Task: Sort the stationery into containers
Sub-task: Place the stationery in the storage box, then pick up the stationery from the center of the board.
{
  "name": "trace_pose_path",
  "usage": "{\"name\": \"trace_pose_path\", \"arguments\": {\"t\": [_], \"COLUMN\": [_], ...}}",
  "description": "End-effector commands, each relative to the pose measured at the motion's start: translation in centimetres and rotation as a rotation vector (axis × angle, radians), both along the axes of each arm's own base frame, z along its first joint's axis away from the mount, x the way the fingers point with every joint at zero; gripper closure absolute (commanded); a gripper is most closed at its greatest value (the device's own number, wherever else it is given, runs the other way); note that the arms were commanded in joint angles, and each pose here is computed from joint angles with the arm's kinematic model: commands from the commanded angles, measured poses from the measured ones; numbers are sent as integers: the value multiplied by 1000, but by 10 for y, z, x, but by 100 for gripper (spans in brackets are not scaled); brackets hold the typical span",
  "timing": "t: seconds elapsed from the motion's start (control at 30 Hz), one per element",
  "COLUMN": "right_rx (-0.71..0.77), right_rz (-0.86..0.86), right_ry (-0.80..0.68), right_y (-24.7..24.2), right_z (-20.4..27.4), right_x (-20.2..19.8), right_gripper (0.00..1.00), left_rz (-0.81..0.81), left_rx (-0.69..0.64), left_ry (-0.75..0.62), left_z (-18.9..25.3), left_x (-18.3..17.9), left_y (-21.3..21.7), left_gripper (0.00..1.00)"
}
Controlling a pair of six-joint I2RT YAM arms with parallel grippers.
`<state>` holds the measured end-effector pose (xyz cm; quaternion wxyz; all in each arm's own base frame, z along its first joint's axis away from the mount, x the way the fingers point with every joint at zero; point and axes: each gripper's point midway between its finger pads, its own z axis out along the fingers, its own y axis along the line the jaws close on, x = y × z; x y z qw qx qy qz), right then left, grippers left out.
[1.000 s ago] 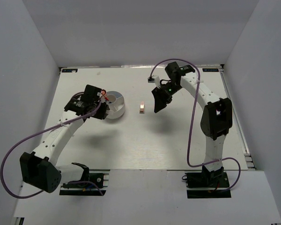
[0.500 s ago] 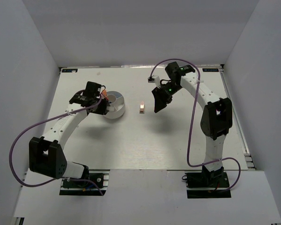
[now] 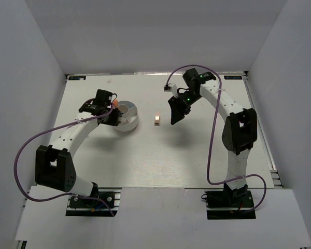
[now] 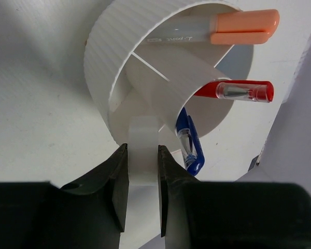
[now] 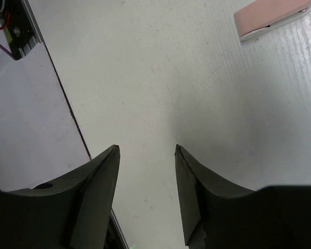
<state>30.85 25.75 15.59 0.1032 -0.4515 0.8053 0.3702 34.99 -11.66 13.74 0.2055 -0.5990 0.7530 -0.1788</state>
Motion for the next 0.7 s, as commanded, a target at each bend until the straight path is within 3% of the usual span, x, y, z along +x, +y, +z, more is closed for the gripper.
{"name": "trace_pose_path", "arguments": {"t": [0.0,0.1,0.13,0.17,0.27,0.3,0.4,0.5,0.57,0.63,0.67], "right_rx": [18,14,15,16,18,20,22,19,24,22,-4], "right_rz": [-12,-21,-27,-32,-54,-62,-85,-113,-139,-189,-233], "right_ry": [-5,-10,-10,-14,-32,-37,-58,-79,-84,-58,-70], "right_y": [1,1,2,1,3,4,5,4,8,13,11], "right_z": [4,4,5,6,9,12,17,20,22,22,19], "right_x": [3,3,4,5,10,11,16,22,26,29,37], "right_gripper": [47,47,47,47,48,48,48,49,49,49,48], "left_rz": [-4,-8,-10,-14,-35,-36,-57,-122,-192,-302,-386], "left_rx": [-15,-30,-35,-43,-65,-70,-55,-4,54,114,193], "left_ry": [-33,-67,-75,-92,-162,-179,-224,-360,-481,-597,-624], "left_z": [12,20,22,27,42,46,58,89,115,138,141], "left_x": [3,6,6,6,6,5,0,1,-1,0,-2], "left_y": [0,-2,-3,-4,-7,-7,-4,-1,1,-4,-4], "left_gripper": [72,53,53,45,36,27,24,22,16,2,2]}}
